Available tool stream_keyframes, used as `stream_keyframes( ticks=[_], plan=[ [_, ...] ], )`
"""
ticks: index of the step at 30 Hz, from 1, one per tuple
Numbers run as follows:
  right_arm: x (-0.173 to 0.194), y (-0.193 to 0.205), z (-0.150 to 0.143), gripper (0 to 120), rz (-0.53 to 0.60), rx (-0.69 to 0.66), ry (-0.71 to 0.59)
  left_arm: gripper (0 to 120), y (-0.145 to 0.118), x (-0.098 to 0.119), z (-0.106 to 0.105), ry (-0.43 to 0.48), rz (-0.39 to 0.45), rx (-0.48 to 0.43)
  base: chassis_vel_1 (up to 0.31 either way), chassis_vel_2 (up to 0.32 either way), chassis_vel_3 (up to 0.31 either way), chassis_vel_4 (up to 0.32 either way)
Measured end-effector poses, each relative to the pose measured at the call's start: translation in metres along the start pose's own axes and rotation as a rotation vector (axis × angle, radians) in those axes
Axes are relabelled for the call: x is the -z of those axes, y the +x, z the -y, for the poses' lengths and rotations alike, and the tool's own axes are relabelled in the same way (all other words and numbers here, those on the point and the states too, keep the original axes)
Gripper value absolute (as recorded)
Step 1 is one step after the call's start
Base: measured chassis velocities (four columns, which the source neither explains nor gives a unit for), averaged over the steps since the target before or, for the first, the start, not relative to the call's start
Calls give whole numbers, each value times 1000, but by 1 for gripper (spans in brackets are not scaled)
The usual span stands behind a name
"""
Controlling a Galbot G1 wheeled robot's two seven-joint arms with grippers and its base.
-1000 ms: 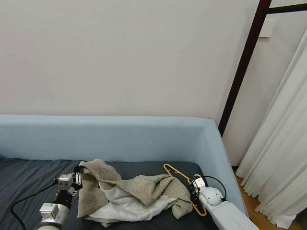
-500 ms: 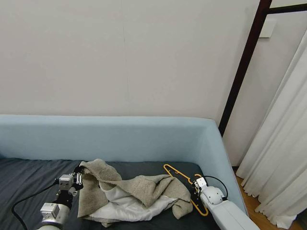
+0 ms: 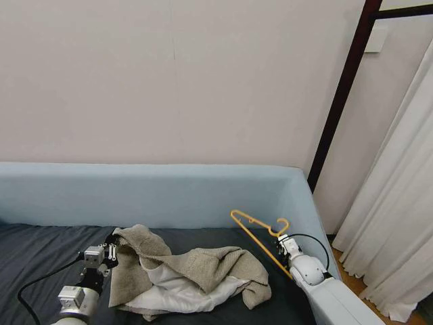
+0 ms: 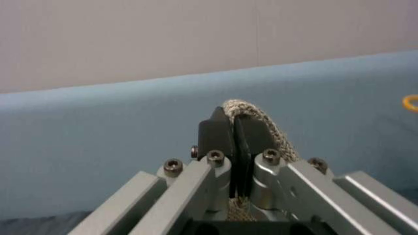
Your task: Pick up the clothes from the sofa and hang them on the clothes hanger.
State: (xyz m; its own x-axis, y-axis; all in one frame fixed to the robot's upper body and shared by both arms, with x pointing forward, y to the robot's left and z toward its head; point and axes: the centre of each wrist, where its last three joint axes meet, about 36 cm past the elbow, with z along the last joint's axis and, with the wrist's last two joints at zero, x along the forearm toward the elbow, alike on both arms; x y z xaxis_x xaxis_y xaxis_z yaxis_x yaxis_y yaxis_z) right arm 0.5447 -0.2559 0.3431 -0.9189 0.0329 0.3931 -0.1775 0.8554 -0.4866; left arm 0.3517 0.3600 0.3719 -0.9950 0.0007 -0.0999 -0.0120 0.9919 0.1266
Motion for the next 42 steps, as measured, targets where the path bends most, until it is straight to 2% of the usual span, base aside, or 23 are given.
stream_keyframes(
  ticks=[2, 5, 6, 7, 10, 14, 17, 18, 21, 23, 27, 33, 42],
  plan=[
    [9, 27, 1, 5, 162, 1, 54, 0, -2, 7, -1, 8, 15, -2, 0, 0, 0, 0],
    [1, 66, -10, 5, 368, 63, 170, 0, -3, 17, -4, 17, 34, -6, 0, 0, 0, 0],
    [1, 66, -10, 5, 368, 63, 170, 0, -3, 17, -4, 17, 34, -6, 0, 0, 0, 0],
    [-3, 75, -14, 5, 416, 89, 201, 0, -4, 19, -5, 18, 37, -6, 0, 0, 0, 0],
    [-18, 102, -33, 5, 607, 183, 324, 0, -3, 23, -7, 23, 42, -5, 0, 0, 0, 0],
    [-28, 116, -44, 5, 714, 212, 420, 0, -3, 27, -7, 31, 49, -7, 0, 0, 0, 0],
    [-37, 131, -62, 5, 780, 174, 498, 0, -3, 30, -5, 38, 55, -13, 0, 0, 0, 0],
    [-37, 131, -62, 5, 780, 174, 498, 0, -3, 30, -5, 38, 55, -13, 0, 0, 0, 0],
    [-47, 142, -85, 5, 834, 66, 588, 0, -1, 37, 3, 64, 64, -26, 0, 0, 0, 0],
    [-48, 142, -88, 5, 837, 57, 596, 0, -1, 38, 3, 67, 65, -27, 0, 0, 0, 0],
    [-58, 138, -120, 5, 840, -10, 677, 0, 0, 55, 13, 109, 89, -49, 0, 0, 0, 0],
    [-54, 123, -133, 5, 831, -81, 729, 0, 4, 70, 20, 135, 110, -70, 0, 0, 0, 0],
    [-56, 114, -142, 5, 718, -204, 796, 0, 7, 79, 28, 152, 120, -92, 0, 0, 0, 0]
  ],
)
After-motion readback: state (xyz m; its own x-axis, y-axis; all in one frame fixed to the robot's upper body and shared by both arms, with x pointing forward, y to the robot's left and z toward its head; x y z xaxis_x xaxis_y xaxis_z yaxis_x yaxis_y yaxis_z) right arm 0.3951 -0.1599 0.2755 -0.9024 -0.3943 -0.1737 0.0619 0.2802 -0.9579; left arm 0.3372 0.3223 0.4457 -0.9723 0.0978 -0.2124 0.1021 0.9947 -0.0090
